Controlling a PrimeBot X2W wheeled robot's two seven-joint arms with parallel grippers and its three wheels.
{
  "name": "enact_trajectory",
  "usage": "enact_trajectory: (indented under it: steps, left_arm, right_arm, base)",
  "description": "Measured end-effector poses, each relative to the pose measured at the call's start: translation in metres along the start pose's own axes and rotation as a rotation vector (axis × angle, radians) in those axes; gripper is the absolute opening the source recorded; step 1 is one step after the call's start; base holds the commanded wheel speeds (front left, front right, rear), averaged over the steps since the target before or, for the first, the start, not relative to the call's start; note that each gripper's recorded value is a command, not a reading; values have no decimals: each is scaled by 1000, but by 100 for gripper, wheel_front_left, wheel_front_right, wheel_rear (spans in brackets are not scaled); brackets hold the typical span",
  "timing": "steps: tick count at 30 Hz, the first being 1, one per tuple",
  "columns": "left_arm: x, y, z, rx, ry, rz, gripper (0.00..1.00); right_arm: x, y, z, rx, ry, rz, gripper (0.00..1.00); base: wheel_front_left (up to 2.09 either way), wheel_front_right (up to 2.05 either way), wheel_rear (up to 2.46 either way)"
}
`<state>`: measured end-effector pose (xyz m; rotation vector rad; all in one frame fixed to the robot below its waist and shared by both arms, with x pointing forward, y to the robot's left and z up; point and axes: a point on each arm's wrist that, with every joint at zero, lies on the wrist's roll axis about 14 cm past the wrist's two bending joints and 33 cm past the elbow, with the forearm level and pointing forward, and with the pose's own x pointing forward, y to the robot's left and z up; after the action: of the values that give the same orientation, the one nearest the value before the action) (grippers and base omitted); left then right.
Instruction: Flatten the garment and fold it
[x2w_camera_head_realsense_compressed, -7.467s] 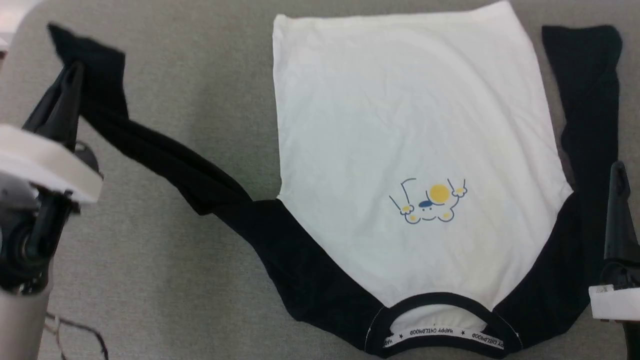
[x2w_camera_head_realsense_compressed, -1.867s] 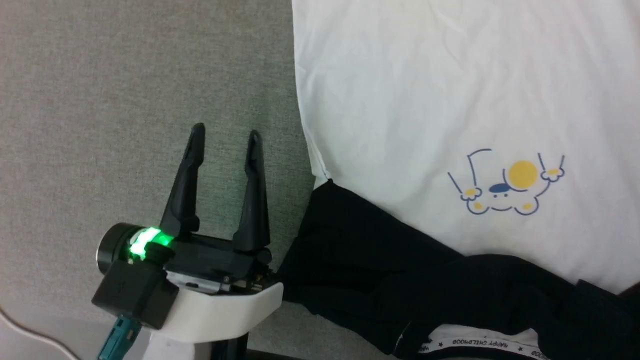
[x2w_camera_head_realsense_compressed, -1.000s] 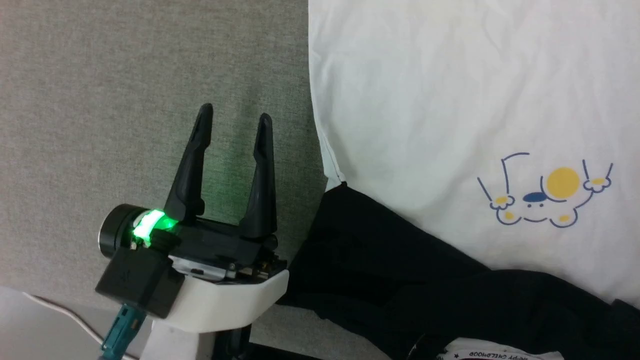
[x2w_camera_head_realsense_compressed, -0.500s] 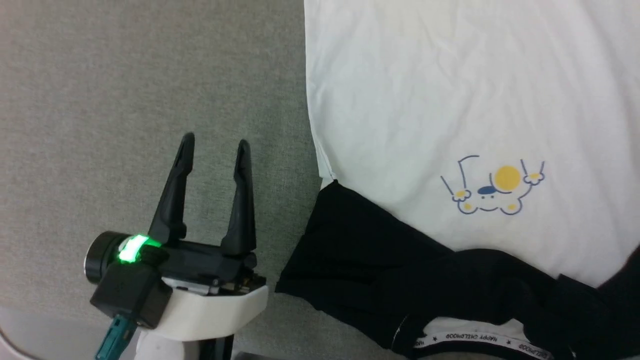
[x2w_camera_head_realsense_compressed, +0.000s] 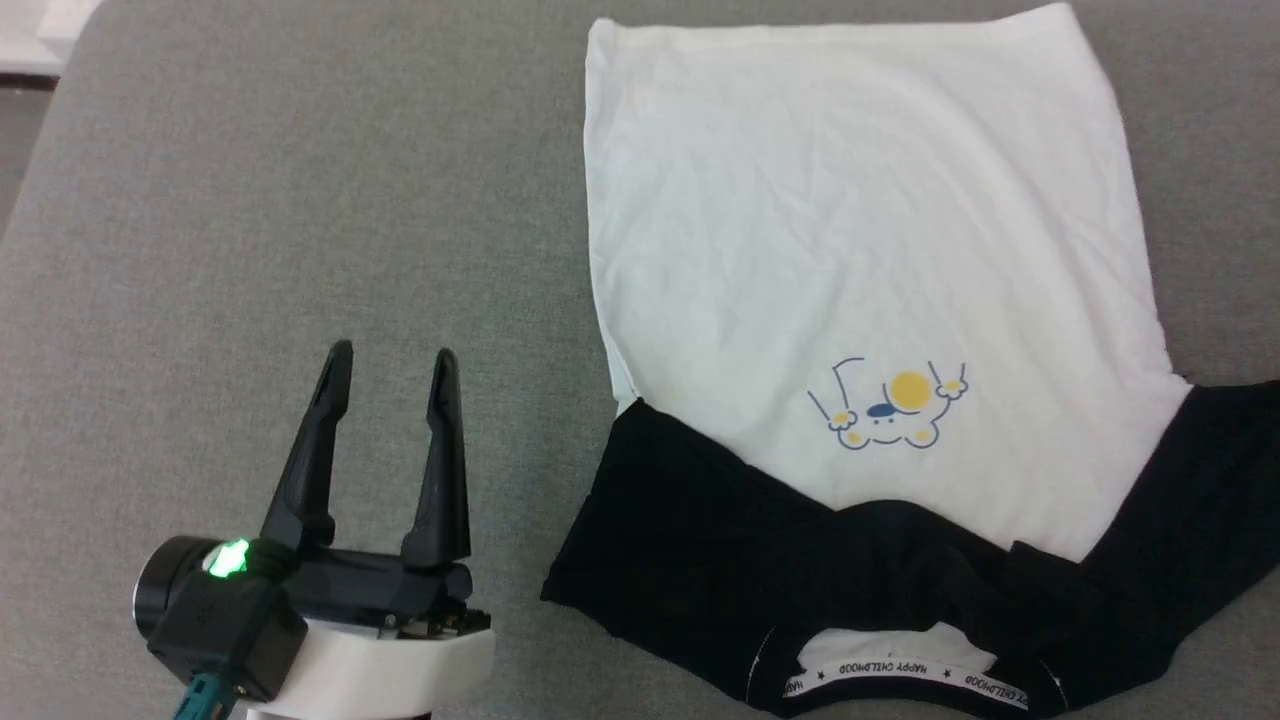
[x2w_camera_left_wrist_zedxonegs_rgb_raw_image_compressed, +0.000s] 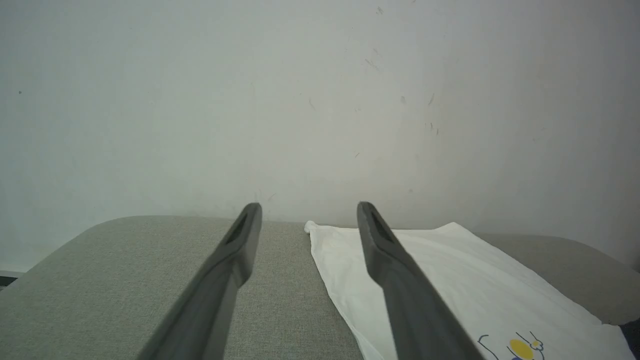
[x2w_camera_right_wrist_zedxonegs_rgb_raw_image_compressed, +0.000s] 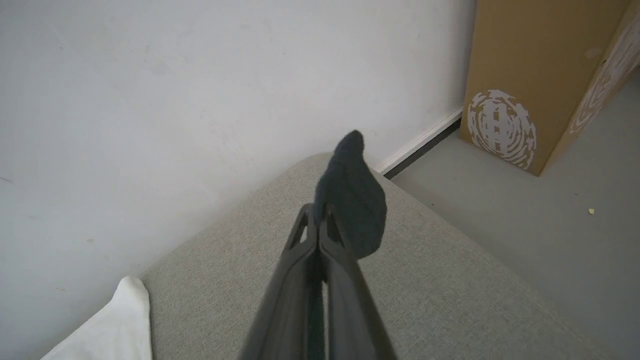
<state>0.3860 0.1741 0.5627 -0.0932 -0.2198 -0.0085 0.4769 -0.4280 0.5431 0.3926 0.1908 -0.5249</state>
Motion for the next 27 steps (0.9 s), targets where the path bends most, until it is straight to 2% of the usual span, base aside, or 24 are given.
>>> enact_trajectory:
  steps: [7, 14, 19, 23, 27]
  left_arm:
    - [-11, -5, 17, -18, -30, -10, 100]
    - [-25, -7, 33, -34, -59, -14, 100]
    - [-33, -3, 39, -26, -68, 1, 100]
    - [-38, 2, 41, -21, -66, 9, 100]
    - [-44, 5, 45, -17, -70, 21, 100]
  right_arm:
    - [-38, -41, 18, 44, -58, -63, 0]
    - [-62, -34, 35, 71, -114, -8, 0]
    - [-73, 3, 48, 49, -155, 112, 0]
    - [-84, 54, 49, 18, -170, 264, 0]
    - [-105, 111, 33, -22, -135, 436, 0]
  base:
    - [0, 0, 0]
    - [0, 0, 0]
    - [0, 0, 0]
    - [0, 0, 0]
    - [0, 0, 0]
